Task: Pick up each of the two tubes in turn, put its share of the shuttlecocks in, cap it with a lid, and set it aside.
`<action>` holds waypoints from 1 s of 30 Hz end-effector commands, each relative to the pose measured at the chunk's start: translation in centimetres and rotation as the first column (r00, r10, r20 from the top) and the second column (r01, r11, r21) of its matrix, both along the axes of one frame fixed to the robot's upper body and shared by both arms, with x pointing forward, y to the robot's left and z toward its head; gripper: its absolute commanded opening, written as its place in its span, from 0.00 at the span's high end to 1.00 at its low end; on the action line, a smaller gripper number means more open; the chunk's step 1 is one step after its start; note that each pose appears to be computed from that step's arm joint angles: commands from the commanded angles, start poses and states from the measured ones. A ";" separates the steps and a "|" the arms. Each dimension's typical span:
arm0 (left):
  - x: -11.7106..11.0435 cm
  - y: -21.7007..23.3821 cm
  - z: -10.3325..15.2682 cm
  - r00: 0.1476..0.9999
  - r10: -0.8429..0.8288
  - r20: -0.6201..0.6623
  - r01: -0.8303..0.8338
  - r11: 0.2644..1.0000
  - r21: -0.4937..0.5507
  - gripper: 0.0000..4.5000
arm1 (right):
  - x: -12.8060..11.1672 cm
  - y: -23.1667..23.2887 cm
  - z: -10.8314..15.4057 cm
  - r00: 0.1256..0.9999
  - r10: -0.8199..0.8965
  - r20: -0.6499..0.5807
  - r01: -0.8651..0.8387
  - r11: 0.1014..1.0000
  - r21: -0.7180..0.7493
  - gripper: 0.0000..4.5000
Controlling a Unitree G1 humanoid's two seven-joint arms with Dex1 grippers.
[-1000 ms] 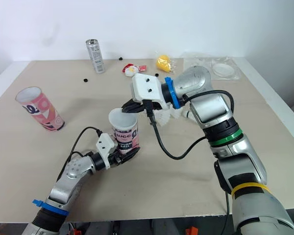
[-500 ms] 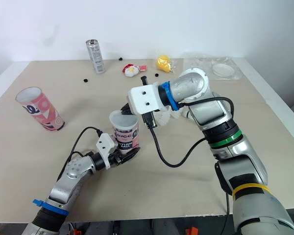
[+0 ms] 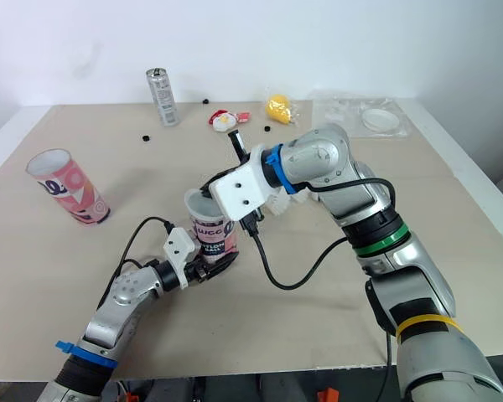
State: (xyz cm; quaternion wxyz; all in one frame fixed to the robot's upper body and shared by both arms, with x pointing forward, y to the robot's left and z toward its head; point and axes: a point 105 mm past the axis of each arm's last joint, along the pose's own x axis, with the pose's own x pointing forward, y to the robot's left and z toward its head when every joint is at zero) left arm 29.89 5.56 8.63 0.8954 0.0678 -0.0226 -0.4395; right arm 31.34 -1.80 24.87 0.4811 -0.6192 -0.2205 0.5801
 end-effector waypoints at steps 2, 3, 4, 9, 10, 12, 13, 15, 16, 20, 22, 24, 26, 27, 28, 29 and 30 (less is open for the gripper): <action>-0.5 -0.5 -1.7 0.998 -0.025 -0.060 0.027 0.999 0.034 0.33 | -0.4 -0.5 -1.6 0.999 0.035 0.037 -0.030 0.991 -0.127 0.99; -0.5 -0.5 -1.7 0.998 -0.025 -0.060 0.027 0.999 0.034 0.33 | -0.3 -0.6 -1.6 0.998 0.039 0.052 -0.031 0.990 -0.138 0.99; -0.5 -0.5 -1.7 0.998 -0.024 -0.060 0.026 0.999 0.034 0.33 | -0.3 -0.5 -1.5 0.998 0.040 0.053 -0.033 0.991 -0.129 0.99; -0.5 -0.5 -1.7 0.998 -0.026 -0.059 0.028 0.999 0.034 0.33 | 0.5 -0.1 -0.6 0.990 0.027 0.135 -0.012 0.994 -0.113 0.99; -0.4 -0.5 -1.7 0.998 -0.027 -0.059 0.029 0.999 0.034 0.33 | 0.7 0.0 -0.4 0.987 0.027 0.157 -0.009 0.994 -0.109 0.99; -0.4 -0.5 -1.7 0.998 -0.028 -0.058 0.030 0.999 0.034 0.33 | 0.8 0.1 -0.2 0.983 0.031 0.181 -0.012 0.994 -0.105 0.99; -0.4 -0.5 -1.7 0.998 -0.028 -0.058 0.030 0.999 0.034 0.33 | 0.9 0.2 -0.1 0.981 0.034 0.191 -0.014 0.994 -0.107 0.99; -0.4 -0.5 -1.7 0.998 -0.028 -0.058 0.030 0.999 0.035 0.33 | 0.8 0.3 -0.1 0.979 0.042 0.200 -0.021 0.994 -0.108 0.99; -0.4 -0.5 -1.7 0.998 -0.029 -0.058 0.031 0.999 0.035 0.33 | 0.7 0.3 -0.1 0.978 0.048 0.202 -0.027 0.994 -0.107 0.99; -0.4 -0.4 -1.7 0.998 -0.030 -0.059 0.032 0.999 0.038 0.33 | 0.4 0.6 0.4 0.980 0.054 0.192 -0.039 0.996 -0.084 0.99; -0.5 -0.5 -1.7 0.998 -0.030 -0.060 0.033 0.999 0.038 0.33 | 0.1 0.7 0.4 0.992 0.042 0.123 -0.036 0.998 -0.050 0.99; -0.5 -0.5 -1.7 0.998 -0.031 -0.061 0.033 0.999 0.038 0.33 | -0.3 0.9 0.7 0.999 0.027 0.036 -0.027 1.000 0.003 0.99; -0.5 -0.4 -1.7 0.998 -0.031 -0.061 0.033 0.999 0.038 0.33 | -0.5 1.0 1.7 0.999 0.004 -0.032 -0.002 0.998 0.055 0.92; -0.5 -0.4 -1.7 0.998 -0.031 -0.061 0.034 0.999 0.038 0.33 | -0.4 0.9 2.2 0.998 -0.010 -0.066 0.015 0.997 0.074 0.92; -0.5 -0.5 -1.7 0.998 -0.033 -0.062 0.035 0.999 0.038 0.33 | 0.1 0.7 3.0 0.998 -0.023 -0.059 0.029 0.995 0.094 0.92; -0.5 -0.5 -1.7 0.997 -0.034 -0.062 0.036 0.999 0.038 0.33 | 0.4 0.6 3.7 0.998 -0.033 -0.060 0.040 0.993 0.114 0.88; -0.5 -0.5 -1.7 0.997 -0.035 -0.062 0.037 0.999 0.038 0.33 | 0.5 0.6 4.0 0.997 -0.040 -0.064 0.048 0.990 0.129 0.83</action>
